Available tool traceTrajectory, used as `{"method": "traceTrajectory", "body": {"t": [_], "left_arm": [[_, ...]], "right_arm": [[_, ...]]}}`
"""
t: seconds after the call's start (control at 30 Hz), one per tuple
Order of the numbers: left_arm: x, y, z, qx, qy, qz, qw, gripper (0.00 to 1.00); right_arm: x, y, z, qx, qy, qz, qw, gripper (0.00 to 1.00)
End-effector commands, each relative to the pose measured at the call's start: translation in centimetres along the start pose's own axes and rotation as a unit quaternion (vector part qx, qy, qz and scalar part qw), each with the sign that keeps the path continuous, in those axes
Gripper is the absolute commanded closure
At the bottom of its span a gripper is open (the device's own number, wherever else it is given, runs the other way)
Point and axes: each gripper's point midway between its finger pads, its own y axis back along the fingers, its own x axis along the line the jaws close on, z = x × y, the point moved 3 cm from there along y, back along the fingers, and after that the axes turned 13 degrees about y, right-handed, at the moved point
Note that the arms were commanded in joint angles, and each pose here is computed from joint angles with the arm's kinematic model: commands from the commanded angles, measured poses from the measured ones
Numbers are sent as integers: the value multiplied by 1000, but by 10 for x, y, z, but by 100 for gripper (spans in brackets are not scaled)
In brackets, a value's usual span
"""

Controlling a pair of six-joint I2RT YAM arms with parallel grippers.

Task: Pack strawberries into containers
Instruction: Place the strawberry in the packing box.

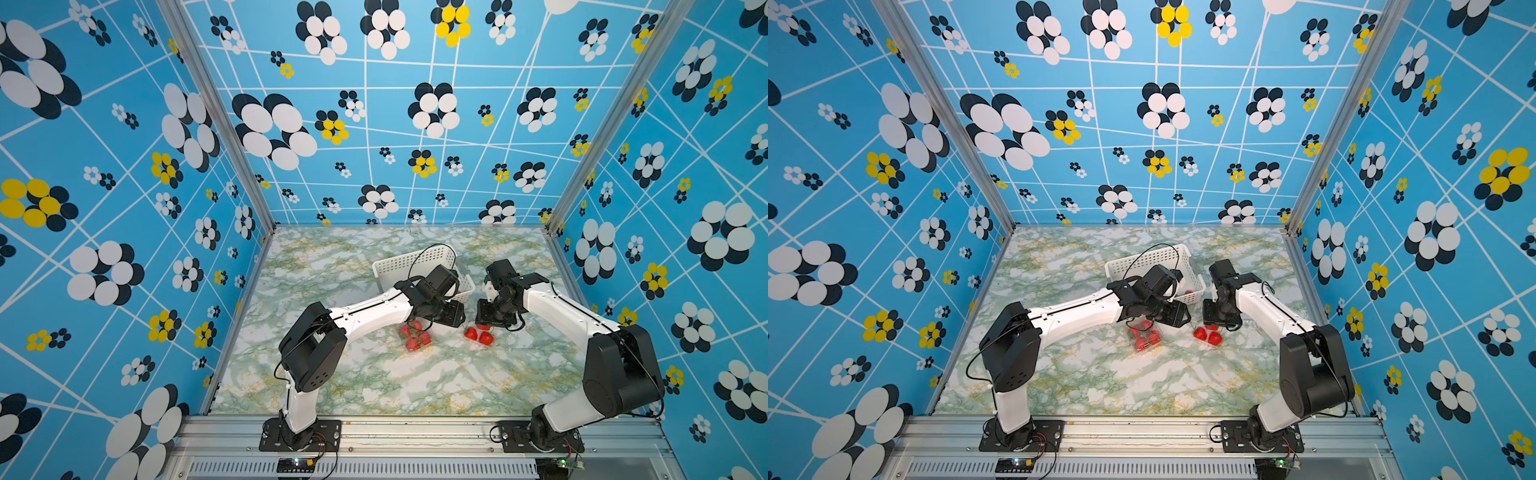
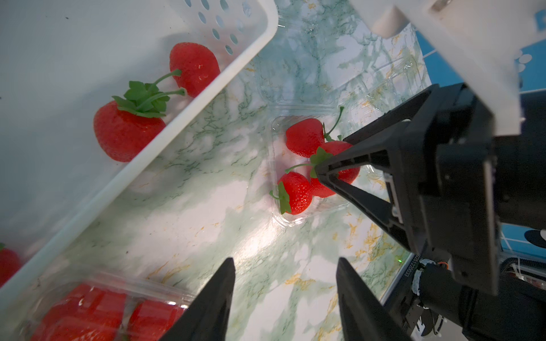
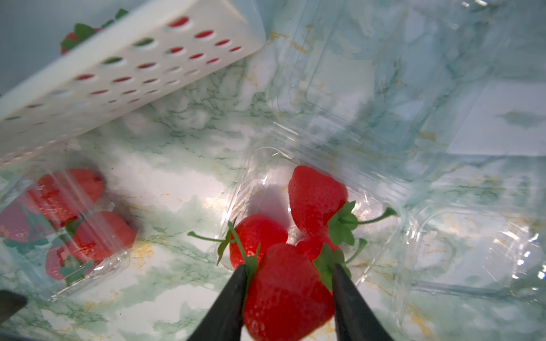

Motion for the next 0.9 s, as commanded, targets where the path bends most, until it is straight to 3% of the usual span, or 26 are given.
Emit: {"method": "traceTrajectory", "body": {"t": [0.0,0.37,0.53,0.7,0.87], "left_arm": [[-4,-4,-1,10,0,-2,1000,43],[-4,-7,-2,11,3,-5,1000,44],[-4,-7,-3,13,4,-6,1000,44],[-4,-6,-4,11,5,-7,1000,44],[-5,-7,-7,13,6,-7,1000,44]], "right_arm": [[-4,-6,-2,6,-1,3,1000,77],[-8,-17,-3,22,-5,0,1000,75],[-8,-20,-3,26,-5,0,1000,66],[-8,-21,-3,28,-6,0,1000,49],[-8,-18,-2,25,-5,1,1000,47]]}}
